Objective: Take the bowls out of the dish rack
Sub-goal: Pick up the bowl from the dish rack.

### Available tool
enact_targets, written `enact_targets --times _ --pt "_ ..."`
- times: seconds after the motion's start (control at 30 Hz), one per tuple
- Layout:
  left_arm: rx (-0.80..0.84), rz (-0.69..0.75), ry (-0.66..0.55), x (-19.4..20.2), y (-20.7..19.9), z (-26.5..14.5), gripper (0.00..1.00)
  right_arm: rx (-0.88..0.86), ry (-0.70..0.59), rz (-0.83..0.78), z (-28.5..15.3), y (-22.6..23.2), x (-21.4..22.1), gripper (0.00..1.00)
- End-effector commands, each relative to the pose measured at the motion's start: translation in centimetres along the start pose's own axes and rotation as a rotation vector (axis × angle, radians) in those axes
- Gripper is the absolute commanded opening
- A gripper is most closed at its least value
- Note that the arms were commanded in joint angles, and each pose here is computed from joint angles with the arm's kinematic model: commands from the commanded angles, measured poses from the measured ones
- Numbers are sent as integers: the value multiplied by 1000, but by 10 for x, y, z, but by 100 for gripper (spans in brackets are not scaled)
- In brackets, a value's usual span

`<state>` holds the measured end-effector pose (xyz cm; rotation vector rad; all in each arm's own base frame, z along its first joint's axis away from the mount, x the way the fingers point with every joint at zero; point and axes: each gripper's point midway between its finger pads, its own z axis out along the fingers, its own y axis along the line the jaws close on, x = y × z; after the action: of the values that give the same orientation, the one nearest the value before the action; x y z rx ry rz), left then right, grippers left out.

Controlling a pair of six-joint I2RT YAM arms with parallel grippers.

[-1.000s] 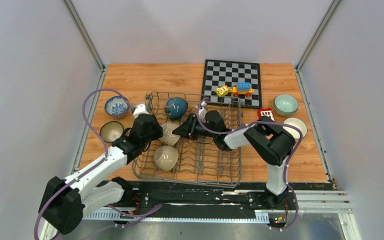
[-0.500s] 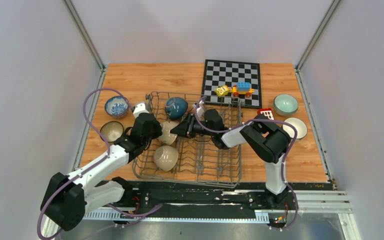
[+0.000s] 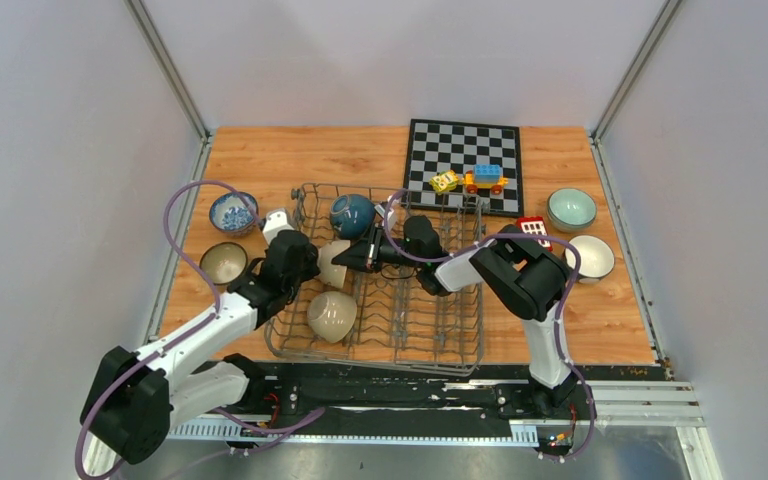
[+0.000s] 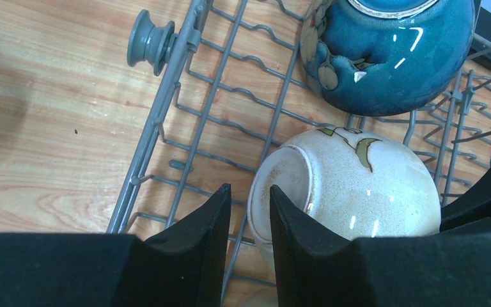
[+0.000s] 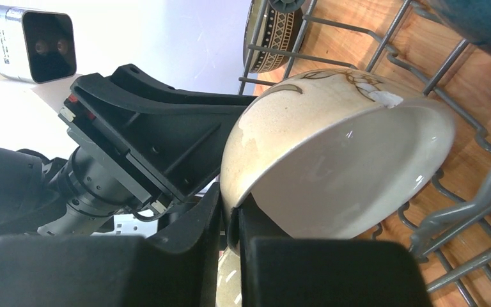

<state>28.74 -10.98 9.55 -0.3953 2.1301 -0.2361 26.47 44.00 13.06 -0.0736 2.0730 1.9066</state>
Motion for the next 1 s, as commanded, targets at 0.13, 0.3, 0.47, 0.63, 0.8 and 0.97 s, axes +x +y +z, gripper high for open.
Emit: enact_targets --times 0.13,0.3,0.47,0.63,0.8,0.97 --pt "15 -22 -4 0 0 -8 31 -44 17 -20 5 8 2 0" --pt "9 -23 -16 -7 1 -13 31 -108 13 -37 6 22 0 0" --pt "3 -24 -51 -20 3 -23 32 -193 20 -76 9 49 -6 0" --pt "1 -31 -89 -34 5 -36 32 -248 30 -100 12 71 -12 0" --pt "-9 -38 -128 -48 9 -49 34 -296 30 -113 15 89 -19 0" --pt "-34 -49 -176 -71 13 -70 42 -345 37 -131 17 108 -24 0"
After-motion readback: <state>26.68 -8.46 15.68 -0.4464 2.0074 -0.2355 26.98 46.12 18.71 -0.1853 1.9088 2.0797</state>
